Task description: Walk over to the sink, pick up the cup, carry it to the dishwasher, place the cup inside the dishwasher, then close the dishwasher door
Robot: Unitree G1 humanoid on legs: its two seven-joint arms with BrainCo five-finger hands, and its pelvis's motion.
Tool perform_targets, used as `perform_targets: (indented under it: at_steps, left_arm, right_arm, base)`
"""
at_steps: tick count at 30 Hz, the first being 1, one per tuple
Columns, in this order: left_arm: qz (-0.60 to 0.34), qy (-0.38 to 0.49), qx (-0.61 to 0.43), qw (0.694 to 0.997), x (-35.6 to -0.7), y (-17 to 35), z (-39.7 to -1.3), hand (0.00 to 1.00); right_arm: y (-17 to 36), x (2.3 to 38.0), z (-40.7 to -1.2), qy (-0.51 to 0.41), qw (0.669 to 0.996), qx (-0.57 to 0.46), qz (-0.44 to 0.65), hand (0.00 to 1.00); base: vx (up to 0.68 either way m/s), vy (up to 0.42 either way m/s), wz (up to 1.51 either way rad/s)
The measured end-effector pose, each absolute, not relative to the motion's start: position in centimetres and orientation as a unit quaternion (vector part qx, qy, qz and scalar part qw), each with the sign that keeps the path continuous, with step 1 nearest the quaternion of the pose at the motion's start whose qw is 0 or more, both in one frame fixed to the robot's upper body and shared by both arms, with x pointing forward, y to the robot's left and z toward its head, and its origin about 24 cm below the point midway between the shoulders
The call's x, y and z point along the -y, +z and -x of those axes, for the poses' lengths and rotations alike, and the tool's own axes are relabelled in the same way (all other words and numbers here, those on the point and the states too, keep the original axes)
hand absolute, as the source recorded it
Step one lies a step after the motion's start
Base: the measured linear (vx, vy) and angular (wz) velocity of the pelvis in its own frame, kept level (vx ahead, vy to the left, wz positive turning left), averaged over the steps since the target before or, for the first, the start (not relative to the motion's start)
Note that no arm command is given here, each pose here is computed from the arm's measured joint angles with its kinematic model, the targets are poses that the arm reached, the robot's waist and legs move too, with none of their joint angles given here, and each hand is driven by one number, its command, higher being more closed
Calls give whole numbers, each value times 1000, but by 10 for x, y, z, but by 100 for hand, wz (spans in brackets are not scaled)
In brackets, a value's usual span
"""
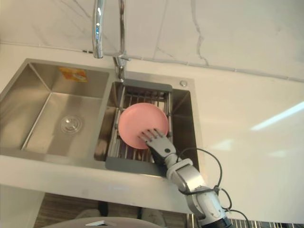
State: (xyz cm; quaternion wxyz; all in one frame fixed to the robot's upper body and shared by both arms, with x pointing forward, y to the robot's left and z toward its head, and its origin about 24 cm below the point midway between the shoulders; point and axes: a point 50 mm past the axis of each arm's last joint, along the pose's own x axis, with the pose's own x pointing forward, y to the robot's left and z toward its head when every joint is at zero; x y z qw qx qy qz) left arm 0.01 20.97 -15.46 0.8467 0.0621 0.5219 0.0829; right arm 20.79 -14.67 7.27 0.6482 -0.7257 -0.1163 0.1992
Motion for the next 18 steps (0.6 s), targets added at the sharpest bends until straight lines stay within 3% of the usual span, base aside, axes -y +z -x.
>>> perform_targets:
  at_steps: [18]
  left_arm:
    - [-78,75,-528,842,-211,-153,8,0]
  right_arm:
    - [59,154,-218,170,648,113,734,100]
  base:
    - [-35,-6,4]
